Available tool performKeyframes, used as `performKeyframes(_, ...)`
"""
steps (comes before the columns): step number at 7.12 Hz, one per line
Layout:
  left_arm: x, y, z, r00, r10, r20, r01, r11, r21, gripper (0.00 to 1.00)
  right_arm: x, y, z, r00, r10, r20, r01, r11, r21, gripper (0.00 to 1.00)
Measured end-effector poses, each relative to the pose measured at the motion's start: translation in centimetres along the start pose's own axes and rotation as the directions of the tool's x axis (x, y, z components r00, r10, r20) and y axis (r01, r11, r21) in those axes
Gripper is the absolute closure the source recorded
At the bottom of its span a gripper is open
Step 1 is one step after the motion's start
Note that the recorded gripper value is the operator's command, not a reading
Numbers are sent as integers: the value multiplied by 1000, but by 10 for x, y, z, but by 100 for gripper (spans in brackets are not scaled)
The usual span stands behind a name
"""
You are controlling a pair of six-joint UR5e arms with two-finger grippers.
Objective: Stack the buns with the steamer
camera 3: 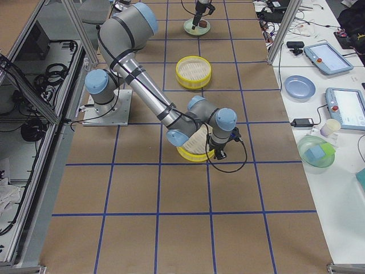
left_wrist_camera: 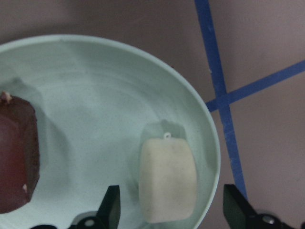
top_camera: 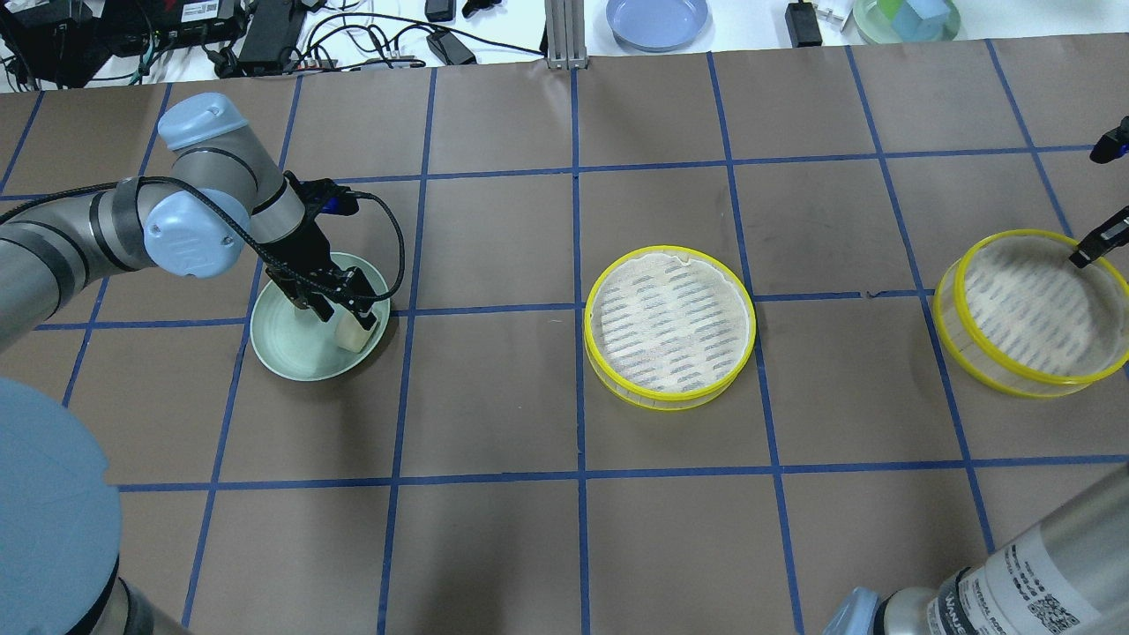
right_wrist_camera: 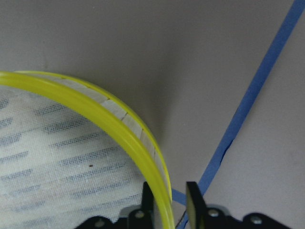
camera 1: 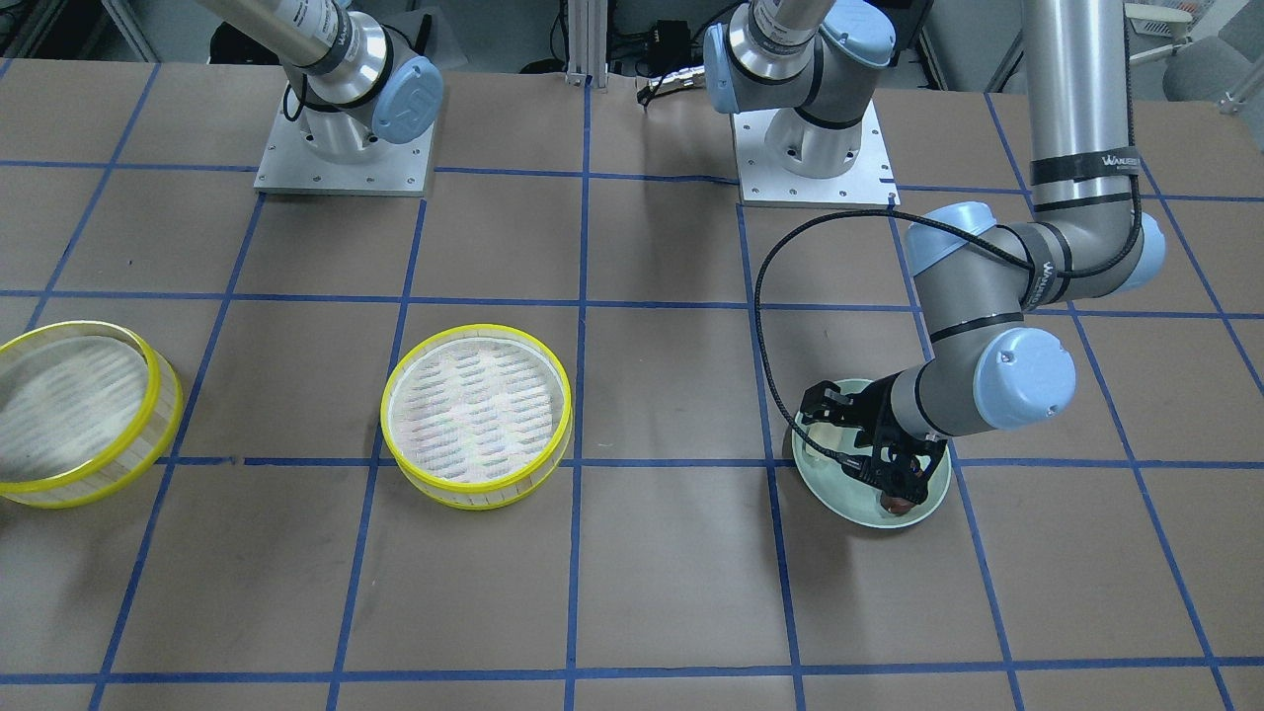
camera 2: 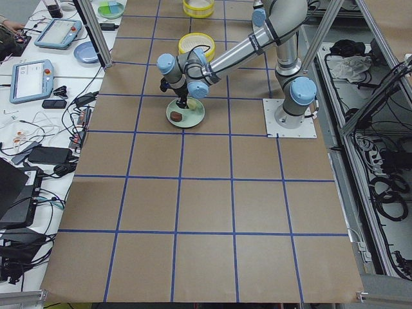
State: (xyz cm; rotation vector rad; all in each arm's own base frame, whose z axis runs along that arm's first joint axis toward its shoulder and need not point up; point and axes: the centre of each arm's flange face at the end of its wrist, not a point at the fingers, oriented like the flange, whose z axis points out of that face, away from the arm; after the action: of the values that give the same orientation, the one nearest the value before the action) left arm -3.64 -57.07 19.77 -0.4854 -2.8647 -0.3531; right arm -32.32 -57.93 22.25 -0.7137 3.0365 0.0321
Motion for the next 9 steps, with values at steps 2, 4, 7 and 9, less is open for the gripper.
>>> performKeyframes(2,-2,-2,4,1000,-8,-5,8,1000,-7,93,-4,4,-8,1000,4,20,-4,1000,-7,100)
performKeyframes(4,-3,-4,3,1000,-13,-3,13,1000,-4,100,-27,10,-68,1000,26,17,-25,1000,-6,100)
performKeyframes(7,11,-7,-39,992,-125,26,123,990,73,100,-100,-22,-150,991,127,-40,-127,992,14,100)
performKeyframes(9,78,-19,-86,965,-260,-23,260,952,162,100,-167,-58,-181,979,189,-79,-190,982,-9,100)
